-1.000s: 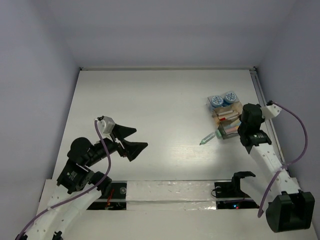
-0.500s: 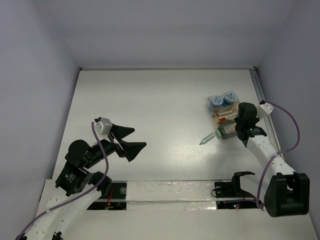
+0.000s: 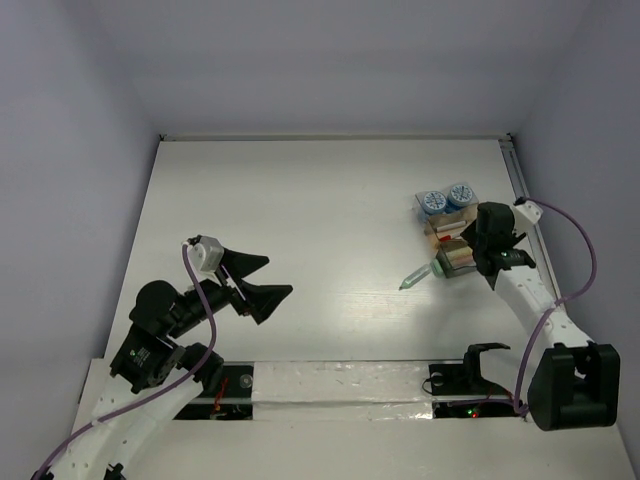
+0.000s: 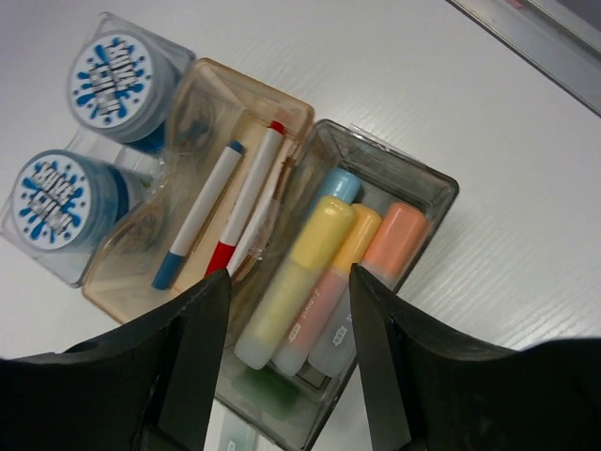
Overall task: Sort the stationery into containers
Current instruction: Place the pen in the storage box, then move the pen to the center of the board.
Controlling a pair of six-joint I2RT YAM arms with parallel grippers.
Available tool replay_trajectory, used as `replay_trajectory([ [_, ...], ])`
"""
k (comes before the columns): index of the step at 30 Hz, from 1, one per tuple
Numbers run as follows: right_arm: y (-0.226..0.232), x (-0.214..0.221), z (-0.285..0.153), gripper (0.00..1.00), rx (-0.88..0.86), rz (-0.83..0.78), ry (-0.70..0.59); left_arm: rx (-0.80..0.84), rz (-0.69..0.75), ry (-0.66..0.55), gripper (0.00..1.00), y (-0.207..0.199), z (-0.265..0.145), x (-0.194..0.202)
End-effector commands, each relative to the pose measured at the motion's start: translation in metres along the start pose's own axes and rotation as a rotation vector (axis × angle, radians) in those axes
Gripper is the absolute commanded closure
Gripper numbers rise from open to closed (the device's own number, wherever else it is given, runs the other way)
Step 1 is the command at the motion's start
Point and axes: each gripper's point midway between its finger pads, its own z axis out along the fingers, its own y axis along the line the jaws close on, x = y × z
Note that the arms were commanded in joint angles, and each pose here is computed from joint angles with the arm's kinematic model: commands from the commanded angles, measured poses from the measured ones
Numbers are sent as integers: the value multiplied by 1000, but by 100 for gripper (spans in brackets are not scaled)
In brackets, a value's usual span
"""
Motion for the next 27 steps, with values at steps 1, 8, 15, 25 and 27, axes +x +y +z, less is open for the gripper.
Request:
replay_trajectory([
  [1, 27, -29, -17, 39, -115, -47, 2, 28, 24, -39, 1, -8, -2, -11],
  [8, 74, 14, -86, 36, -415, -129, 228, 23, 27, -48, 1, -8, -3, -12],
  [15, 77, 97, -121, 31, -449, -188, 421, 24, 27, -49, 1, -8, -3, -13],
  [25, 64, 141, -96, 31, -325, -221, 459, 24, 27, -49, 1, -8, -3, -13],
  [27, 62, 150, -89, 31, -298, -240, 473, 25, 28, -47, 1, -8, -3, -12],
])
